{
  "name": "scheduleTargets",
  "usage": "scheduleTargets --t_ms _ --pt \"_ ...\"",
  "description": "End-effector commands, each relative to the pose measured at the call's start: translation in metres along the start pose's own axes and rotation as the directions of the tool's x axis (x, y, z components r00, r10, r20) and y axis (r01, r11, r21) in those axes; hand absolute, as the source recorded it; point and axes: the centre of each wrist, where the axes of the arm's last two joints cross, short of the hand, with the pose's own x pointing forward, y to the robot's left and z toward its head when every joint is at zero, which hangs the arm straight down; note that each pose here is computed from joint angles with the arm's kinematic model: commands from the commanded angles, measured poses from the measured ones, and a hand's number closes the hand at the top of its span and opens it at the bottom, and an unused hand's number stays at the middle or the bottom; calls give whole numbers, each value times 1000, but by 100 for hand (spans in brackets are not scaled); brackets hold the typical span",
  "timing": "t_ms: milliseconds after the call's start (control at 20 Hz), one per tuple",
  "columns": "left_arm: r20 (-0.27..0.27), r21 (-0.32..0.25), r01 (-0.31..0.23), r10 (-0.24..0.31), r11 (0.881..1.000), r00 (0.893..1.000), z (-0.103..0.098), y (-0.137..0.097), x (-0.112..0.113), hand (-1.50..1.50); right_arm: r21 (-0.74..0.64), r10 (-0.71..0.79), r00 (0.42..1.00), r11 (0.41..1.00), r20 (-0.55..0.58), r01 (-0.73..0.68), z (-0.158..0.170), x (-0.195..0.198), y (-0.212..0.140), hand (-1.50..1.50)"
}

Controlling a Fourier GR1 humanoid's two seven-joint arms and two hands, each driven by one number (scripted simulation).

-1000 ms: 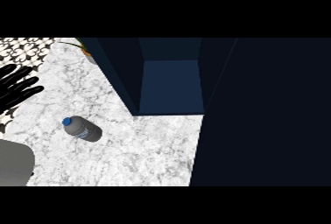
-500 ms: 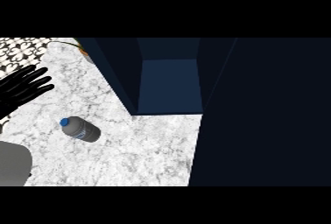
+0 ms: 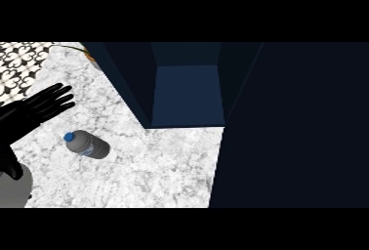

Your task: Pick up the bottled water, place it into the cabinet and close the cabinet

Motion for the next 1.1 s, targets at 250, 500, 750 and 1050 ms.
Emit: scheduleTargets --t_ms 250,500,750,1050 --pt "-91 11 -34 35 999 995 -11 -4 -66 -150 -37 67 997 997 31 -66 9 12 2 -150" --pt "-88 2 -45 45 999 995 -6 -1 -80 -150 -28 77 996 997 53 -76 7 19 5 -150" --pt "-63 36 -72 74 997 995 0 4 -92 -150 -38 61 997 998 53 -59 5 14 4 -150" --pt "-58 43 -75 78 996 995 -13 -15 -122 -150 -8 71 996 997 58 -70 6 12 -1 -150"
